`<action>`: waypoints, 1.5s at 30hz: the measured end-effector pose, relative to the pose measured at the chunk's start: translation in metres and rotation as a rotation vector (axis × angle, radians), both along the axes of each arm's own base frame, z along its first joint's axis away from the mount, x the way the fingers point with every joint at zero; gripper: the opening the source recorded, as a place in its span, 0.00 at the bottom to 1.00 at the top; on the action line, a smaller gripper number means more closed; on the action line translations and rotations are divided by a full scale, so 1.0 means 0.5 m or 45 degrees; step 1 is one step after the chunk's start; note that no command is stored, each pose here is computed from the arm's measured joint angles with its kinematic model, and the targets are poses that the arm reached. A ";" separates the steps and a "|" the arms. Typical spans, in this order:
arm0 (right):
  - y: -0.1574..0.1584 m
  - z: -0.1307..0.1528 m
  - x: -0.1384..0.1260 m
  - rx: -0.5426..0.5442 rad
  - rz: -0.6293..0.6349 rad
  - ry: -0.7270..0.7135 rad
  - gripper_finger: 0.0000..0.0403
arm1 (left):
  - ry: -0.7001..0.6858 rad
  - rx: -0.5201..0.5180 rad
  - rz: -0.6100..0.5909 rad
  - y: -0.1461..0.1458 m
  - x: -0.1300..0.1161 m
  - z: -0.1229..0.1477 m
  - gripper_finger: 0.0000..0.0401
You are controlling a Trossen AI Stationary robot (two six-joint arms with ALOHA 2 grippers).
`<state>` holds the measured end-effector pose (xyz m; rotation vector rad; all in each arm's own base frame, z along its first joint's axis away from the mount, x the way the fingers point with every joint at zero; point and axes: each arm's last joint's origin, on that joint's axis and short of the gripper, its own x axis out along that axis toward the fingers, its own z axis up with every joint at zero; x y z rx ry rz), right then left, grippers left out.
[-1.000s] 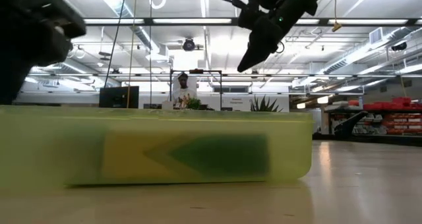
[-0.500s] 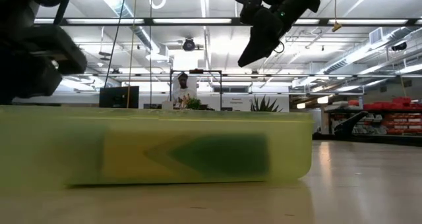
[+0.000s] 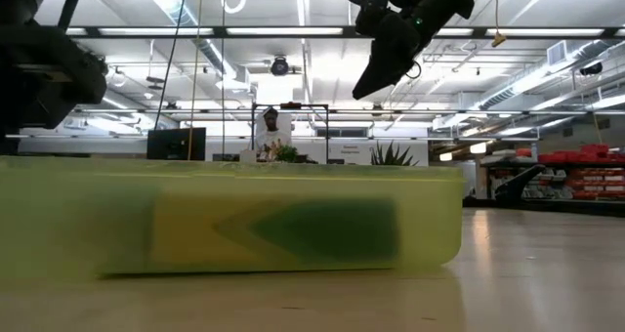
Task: Pack school essentials
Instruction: Put the red eraser into the yellow supply box
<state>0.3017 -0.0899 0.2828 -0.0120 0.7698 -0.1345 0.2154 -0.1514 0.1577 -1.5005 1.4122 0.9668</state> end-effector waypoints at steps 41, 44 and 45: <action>0.022 0.000 0.006 0.055 0.071 -0.013 0.27 | -0.059 0.112 -0.118 -0.037 -0.014 -0.030 0.17; 0.022 0.000 0.006 0.048 0.078 -0.012 0.27 | -0.109 0.077 -0.117 -0.036 -0.015 -0.011 0.16; 0.022 0.000 0.006 0.046 0.079 -0.013 0.27 | -0.129 0.069 -0.115 -0.037 -0.014 -0.007 0.16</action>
